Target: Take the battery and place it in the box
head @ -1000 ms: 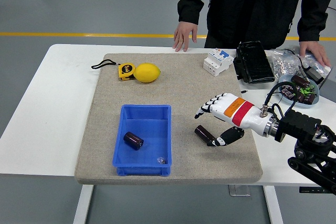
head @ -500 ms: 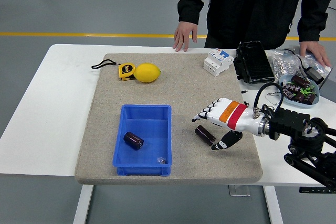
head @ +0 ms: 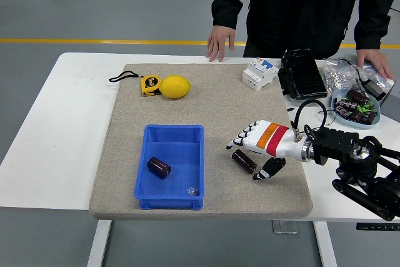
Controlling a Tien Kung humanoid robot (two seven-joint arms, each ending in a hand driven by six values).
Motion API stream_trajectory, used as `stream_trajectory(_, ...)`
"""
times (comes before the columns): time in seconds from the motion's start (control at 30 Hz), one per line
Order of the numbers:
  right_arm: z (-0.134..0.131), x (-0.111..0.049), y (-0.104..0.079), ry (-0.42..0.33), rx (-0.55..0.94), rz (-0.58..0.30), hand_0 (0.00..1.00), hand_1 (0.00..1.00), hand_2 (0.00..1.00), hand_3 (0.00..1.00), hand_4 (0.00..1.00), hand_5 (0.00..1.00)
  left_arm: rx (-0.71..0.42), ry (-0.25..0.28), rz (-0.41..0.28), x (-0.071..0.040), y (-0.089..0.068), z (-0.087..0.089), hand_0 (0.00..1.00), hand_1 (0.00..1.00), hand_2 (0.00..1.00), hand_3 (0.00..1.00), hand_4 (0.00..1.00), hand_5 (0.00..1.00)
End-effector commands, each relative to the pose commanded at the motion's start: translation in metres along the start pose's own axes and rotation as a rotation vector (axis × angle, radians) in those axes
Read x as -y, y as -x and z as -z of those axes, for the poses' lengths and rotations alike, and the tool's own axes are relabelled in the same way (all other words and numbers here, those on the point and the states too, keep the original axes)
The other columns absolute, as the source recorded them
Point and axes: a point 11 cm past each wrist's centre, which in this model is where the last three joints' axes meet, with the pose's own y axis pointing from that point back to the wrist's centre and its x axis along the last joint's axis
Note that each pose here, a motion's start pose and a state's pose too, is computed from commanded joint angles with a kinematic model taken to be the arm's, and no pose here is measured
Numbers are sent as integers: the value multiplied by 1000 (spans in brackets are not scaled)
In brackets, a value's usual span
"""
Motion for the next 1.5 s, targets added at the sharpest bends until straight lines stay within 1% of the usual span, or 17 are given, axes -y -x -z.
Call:
stream_trajectory(0.3, -5, 6, 0, -5, -57, 31, 660, 697, 751, 825, 993, 251, 1, 7, 1, 0, 0, -3, 776, 740, 762, 644, 716, 633)
stream_trajectory(0.67, -1, 11, 5, -16, -73, 33, 651, 686, 741, 814, 978, 245, 2, 11, 3, 0, 1, -5, 776, 740, 762, 645, 715, 631)
stream_trajectory(0.7, -1, 12, 5, -16, -73, 31, 590, 640, 709, 770, 942, 235, 3, 11, 3, 0, 1, -5, 776, 740, 763, 644, 716, 631)
stream_trajectory(0.87, -1, 14, 5, -14, -70, 22, 590, 640, 709, 770, 942, 235, 4, 11, 4, 0, 2, -6, 776, 740, 763, 644, 716, 631)
stream_trajectory(0.9, -1, 15, 5, -13, -73, 20, 485, 583, 632, 609, 809, 203, 4, 11, 4, 0, 2, -6, 776, 741, 762, 644, 716, 631)
stream_trajectory(1.07, 0, 15, 7, -15, -75, 13, 485, 583, 632, 609, 809, 203, 7, 12, 5, -1, 2, -6, 776, 741, 762, 644, 716, 631)
stream_trajectory(1.1, 0, 15, 7, -15, -74, 12, 394, 488, 552, 521, 720, 150, 6, 12, 5, -1, 2, -6, 776, 741, 763, 645, 717, 631)
stream_trajectory(1.27, 1, 17, 6, -14, -70, 1, 394, 488, 552, 521, 720, 150, 5, 12, 6, -1, 3, -7, 776, 741, 763, 645, 717, 631)
stream_trajectory(1.3, 1, 17, 5, -14, -69, -1, 318, 440, 512, 488, 670, 132, 5, 12, 6, -1, 3, -7, 776, 741, 764, 645, 716, 632)
stream_trajectory(1.47, -1, 17, 3, -9, -67, -11, 318, 440, 512, 488, 670, 132, 7, 9, 5, 0, 2, -5, 776, 741, 764, 645, 716, 632)
stream_trajectory(1.5, -2, 16, 2, -5, -66, -17, 294, 422, 498, 481, 657, 128, 7, 8, 5, 0, 2, -5, 776, 742, 765, 644, 716, 631)
